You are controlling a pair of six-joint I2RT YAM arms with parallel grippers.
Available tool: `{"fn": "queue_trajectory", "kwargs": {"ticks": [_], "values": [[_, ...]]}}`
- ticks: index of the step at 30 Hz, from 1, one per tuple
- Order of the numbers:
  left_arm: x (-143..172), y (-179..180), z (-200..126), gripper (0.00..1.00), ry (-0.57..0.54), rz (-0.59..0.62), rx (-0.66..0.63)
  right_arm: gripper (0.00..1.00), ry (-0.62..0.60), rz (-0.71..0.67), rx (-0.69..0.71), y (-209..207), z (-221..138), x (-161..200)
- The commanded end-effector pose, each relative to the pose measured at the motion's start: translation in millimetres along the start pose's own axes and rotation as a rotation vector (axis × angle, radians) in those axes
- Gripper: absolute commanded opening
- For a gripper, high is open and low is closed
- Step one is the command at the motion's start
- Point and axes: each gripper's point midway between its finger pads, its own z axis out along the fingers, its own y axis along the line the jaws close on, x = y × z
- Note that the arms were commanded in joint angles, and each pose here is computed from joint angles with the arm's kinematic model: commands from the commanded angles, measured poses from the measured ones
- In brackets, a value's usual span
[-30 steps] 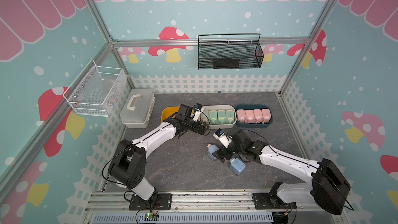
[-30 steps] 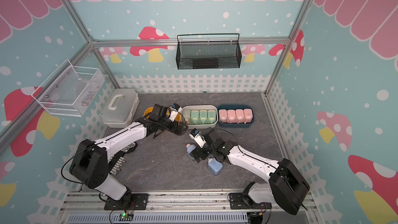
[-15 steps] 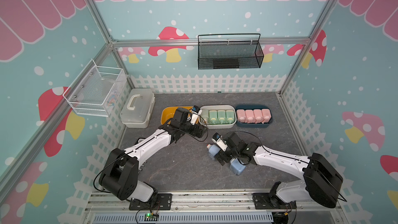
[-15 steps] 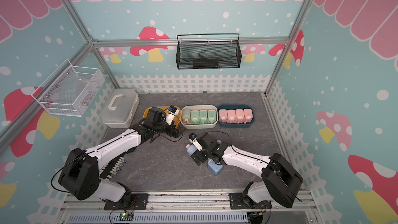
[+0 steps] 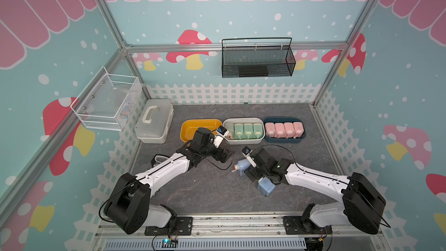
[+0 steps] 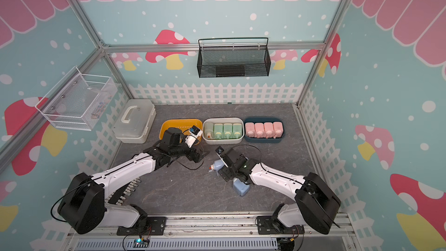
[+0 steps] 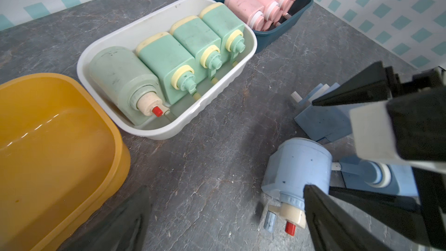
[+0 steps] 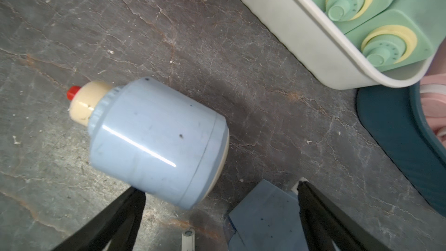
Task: Place the pencil sharpeners by color into the storage box
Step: Pick up the pencil sharpener from the center of the board.
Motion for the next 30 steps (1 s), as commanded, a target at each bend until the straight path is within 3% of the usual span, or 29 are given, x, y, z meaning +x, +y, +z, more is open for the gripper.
{"fn": "queue_trajectory", "kwargs": {"ticks": [1,6,13,17,22,26,30], "values": [[-4,-17,-3,0.99,-0.061,0.103,0.05,0.99,-0.009,0.002,0.06,-11,-5,-5],[-1,-23,-2,0.99,-0.058,0.123,0.017,0.99,-0.025,0.006,0.098,-20,-13,-4],[-6,-28,5,0.99,-0.072,0.086,-0.059,0.99,-0.19,-0.018,-0.015,-5,-38,-21],[-11,-20,5,0.99,-0.121,-0.006,-0.16,0.99,-0.234,0.08,0.077,-28,-52,-23],[0,-33,4,0.99,-0.089,-0.06,-0.167,0.99,-0.298,0.128,-0.097,-16,-68,-20],[6,-30,-1,0.98,-0.057,-0.136,-0.309,0.99,-0.314,0.138,-0.185,-8,-88,-18],[15,-49,2,0.99,0.035,-0.205,-0.237,0.98,-0.238,0.187,-0.22,-5,-97,-13]]}}
